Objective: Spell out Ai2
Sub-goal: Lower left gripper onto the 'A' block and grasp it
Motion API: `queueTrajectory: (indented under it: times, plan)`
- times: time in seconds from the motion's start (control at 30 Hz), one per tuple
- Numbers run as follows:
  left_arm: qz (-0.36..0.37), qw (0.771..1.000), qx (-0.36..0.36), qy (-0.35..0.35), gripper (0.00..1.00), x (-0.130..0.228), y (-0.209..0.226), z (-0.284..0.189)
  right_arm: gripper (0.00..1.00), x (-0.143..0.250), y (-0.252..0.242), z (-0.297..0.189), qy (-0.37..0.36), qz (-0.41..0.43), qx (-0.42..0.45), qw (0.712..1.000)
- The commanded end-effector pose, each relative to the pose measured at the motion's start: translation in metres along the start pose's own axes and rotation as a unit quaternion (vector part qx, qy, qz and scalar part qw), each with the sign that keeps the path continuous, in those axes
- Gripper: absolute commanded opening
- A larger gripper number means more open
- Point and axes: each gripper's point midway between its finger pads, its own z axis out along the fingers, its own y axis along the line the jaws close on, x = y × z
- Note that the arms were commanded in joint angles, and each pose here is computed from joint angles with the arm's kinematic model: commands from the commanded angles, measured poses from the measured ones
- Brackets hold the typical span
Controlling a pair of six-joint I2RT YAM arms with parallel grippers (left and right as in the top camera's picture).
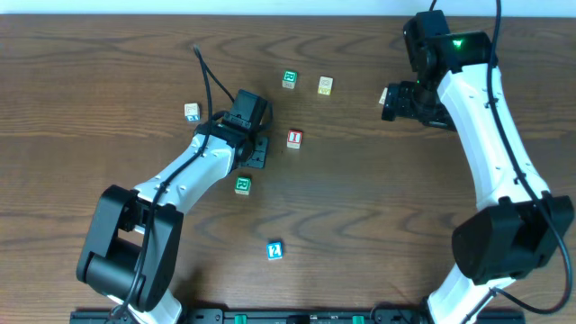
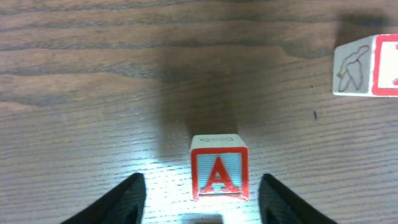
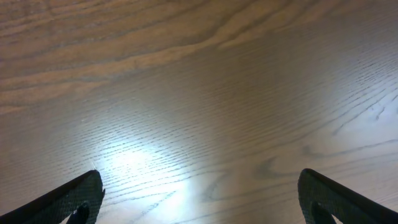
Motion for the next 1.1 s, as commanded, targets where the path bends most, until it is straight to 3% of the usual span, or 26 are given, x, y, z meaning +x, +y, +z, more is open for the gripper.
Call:
queueTrajectory:
  times: [0.0, 0.13, 0.3, 0.57, 0.83, 1.07]
  plan:
    - [0.011, 1.0, 0.022, -0.001, 0.65, -0.006, -0.009, 0.002, 0.99, -0.001, 0.001, -0.007, -0.011, -0.008, 0.0, 1.0]
    - [0.017, 0.999, 0.023, 0.018, 0.66, 0.003, -0.014, 0.014, 0.99, 0.0, 0.001, -0.007, -0.011, -0.008, 0.0, 1.0]
    - [0.015, 0.999, 0.017, 0.027, 0.43, 0.008, -0.014, 0.027, 0.99, 0.0, 0.001, -0.007, -0.011, -0.008, 0.0, 1.0]
    - [0.014, 1.0, 0.001, -0.015, 0.26, -0.013, -0.01, 0.027, 0.99, -0.001, 0.001, -0.007, -0.011, -0.008, 0.0, 1.0]
    - [-0.005, 0.998, 0.014, -0.065, 0.25, -0.037, -0.016, 0.025, 0.99, 0.0, 0.001, -0.007, -0.011, -0.008, 0.0, 1.0]
    - [-0.005, 0.998, 0.01, -0.067, 0.25, -0.038, -0.016, 0.031, 0.99, 0.0, 0.001, -0.007, -0.011, -0.008, 0.0, 1.0]
